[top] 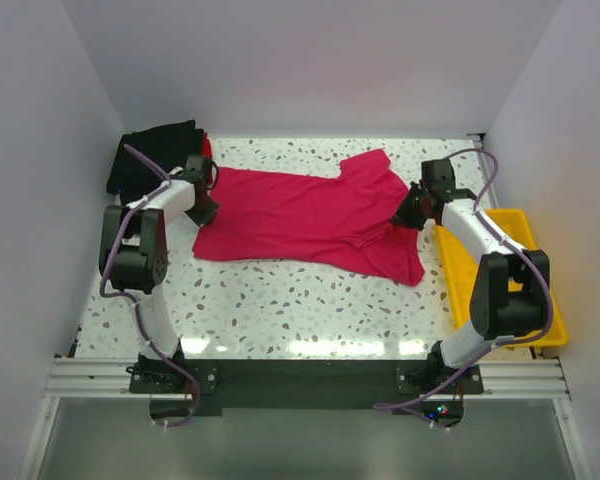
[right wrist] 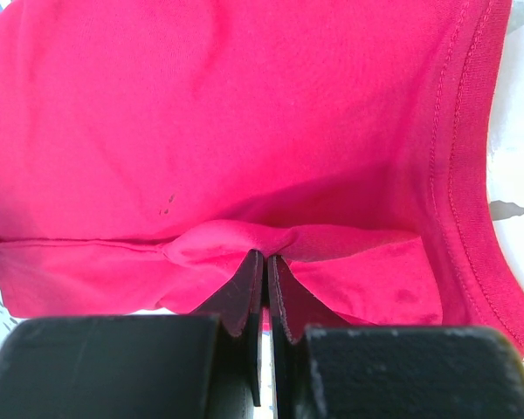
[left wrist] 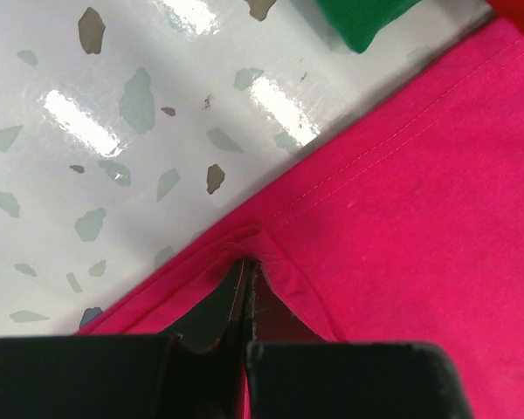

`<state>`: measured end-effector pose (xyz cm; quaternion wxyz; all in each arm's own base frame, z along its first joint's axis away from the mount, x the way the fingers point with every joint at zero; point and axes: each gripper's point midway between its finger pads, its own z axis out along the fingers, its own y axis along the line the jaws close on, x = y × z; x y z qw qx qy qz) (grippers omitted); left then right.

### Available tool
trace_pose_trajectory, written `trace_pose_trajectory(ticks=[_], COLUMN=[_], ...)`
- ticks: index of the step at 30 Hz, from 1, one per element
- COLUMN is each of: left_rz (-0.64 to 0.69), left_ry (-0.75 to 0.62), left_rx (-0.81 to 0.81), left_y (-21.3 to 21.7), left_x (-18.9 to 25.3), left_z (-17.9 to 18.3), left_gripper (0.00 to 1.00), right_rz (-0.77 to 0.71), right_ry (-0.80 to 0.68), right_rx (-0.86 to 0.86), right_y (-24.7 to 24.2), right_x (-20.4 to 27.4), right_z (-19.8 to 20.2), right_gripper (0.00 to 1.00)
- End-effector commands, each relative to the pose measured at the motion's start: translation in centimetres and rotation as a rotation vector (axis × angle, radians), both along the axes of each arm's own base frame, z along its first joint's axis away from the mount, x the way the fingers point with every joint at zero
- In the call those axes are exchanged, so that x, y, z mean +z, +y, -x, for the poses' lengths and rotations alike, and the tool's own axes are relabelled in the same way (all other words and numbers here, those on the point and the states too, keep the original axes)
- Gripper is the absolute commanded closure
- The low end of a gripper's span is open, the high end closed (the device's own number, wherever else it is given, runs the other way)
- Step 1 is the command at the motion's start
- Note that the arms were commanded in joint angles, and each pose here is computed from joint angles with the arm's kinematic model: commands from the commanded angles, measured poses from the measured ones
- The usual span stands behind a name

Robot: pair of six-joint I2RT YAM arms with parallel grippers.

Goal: Fold and stack the t-shirts
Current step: Fold the tshirt

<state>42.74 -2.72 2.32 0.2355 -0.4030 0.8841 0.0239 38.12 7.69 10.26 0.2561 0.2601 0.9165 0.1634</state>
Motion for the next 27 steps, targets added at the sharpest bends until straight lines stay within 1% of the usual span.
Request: trace_pose_trajectory(ticks=[1,7,11,12,13,17,20,27], left_rz=[-0.023,-0.031,-0.032,-0.033,-0.034,-0.046,-0.050,-0.033], left_ry=[-0.075,-0.107,-0.099,-0.091,-0.090,-0.066,-0.050,-0.031], left_rx=[-0.011,-0.008,0.003,0.006,0.014,0.028,0.039,0.043], left_y=[0.4,1.1,1.2,1.2,1.3,1.3,1.3,0.8], left_x=[2.9,4.0,3.7,3.4,3.2,2.4,1.7,0.5], left_z=[-0.4,-0.4,-0.5,-0.5,-0.5,-0.6,-0.7,-1.4], left_gripper=[1.00,1.00,1.00,0.95,0.83,0.70,0.66,0.65], right_rz=[0.000,0.000,-0.001,-0.001,-0.003,-0.009,-0.014,-0.022], right_ry=[-0.030,-0.036,-0.036,-0.036,-0.032,-0.033,-0.033,-0.026], right_rx=[0.006,0.004,0.006,0.005,0.005,0.005,0.008,0.017], right_y=[-0.1,-0.1,0.0,-0.1,0.0,0.1,0.2,0.4], right_x=[0.4,0.8,0.7,0.7,0.5,0.4,0.3,-0.1], right_z=[-0.5,-0.6,-0.6,-0.6,-0.5,-0.6,-0.7,-0.7], right_gripper=[1.00,1.00,1.00,1.00,1.00,1.00,1.00,1.00])
